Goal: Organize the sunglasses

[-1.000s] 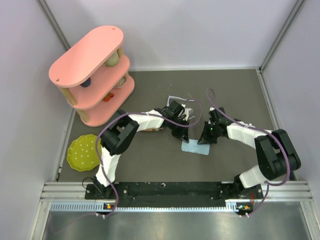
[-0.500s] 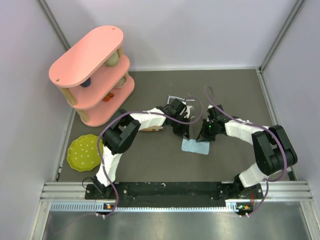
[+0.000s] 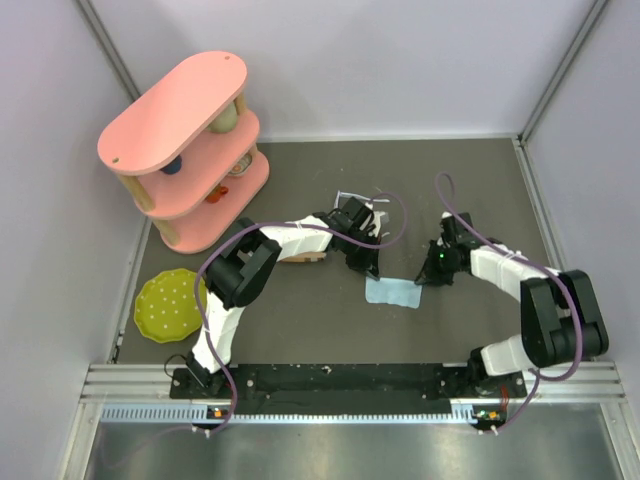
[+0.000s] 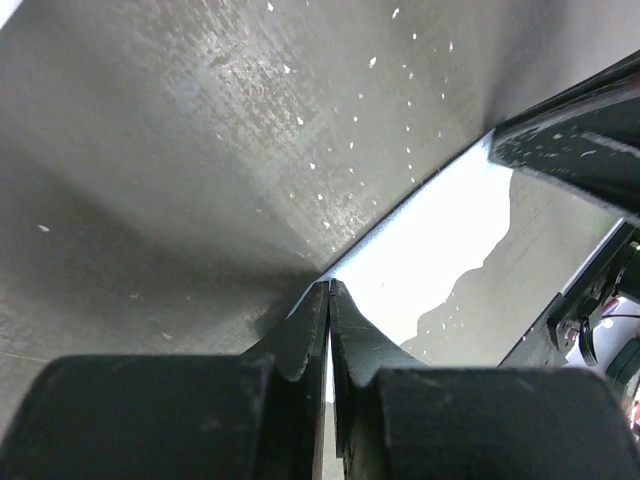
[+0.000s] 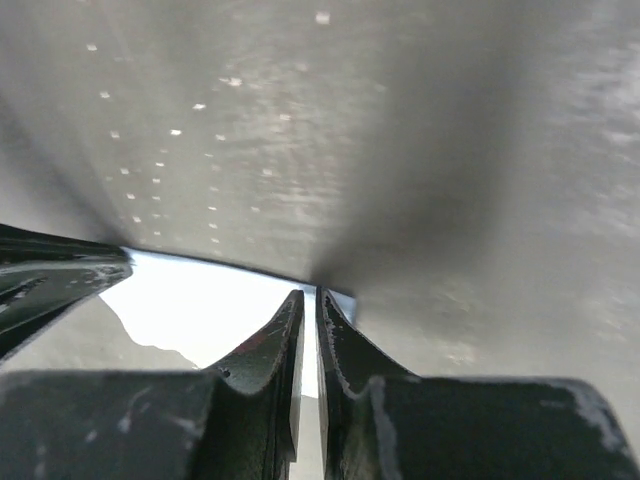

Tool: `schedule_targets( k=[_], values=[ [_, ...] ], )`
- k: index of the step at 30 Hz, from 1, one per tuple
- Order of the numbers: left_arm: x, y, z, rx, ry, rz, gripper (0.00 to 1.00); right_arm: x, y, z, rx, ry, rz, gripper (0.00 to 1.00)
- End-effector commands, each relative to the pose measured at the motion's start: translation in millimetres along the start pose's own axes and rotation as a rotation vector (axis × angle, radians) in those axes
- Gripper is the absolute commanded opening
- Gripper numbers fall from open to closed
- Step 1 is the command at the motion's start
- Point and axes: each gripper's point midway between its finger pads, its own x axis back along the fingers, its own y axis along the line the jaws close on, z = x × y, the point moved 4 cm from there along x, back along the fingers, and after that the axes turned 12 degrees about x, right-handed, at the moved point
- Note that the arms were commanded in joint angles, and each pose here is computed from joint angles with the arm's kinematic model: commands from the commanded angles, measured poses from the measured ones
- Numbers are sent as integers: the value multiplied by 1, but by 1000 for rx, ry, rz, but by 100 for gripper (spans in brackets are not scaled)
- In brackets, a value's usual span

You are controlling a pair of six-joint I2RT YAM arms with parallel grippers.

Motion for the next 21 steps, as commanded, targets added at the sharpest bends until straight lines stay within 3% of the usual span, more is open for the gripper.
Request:
schedule_targets(
  k=[1, 5, 10, 16, 21],
  values=[
    [-3, 21, 4, 1, 20, -100, 7, 18, -26, 5, -2, -13, 135, 9],
    [5, 12, -2, -41, 0, -79, 18, 33, -27, -3, -8, -59, 182, 11],
    [29, -13, -24, -125, -86, -66, 27, 68, -16, -33, -26, -206, 203, 15],
    [76, -49, -52, -170, -227, -25, 41, 109, 6, -66, -22, -366, 149, 31],
    [129, -52, -66, -156, -377, -53, 49, 122, 20, -73, -6, -404, 82, 49]
  ],
)
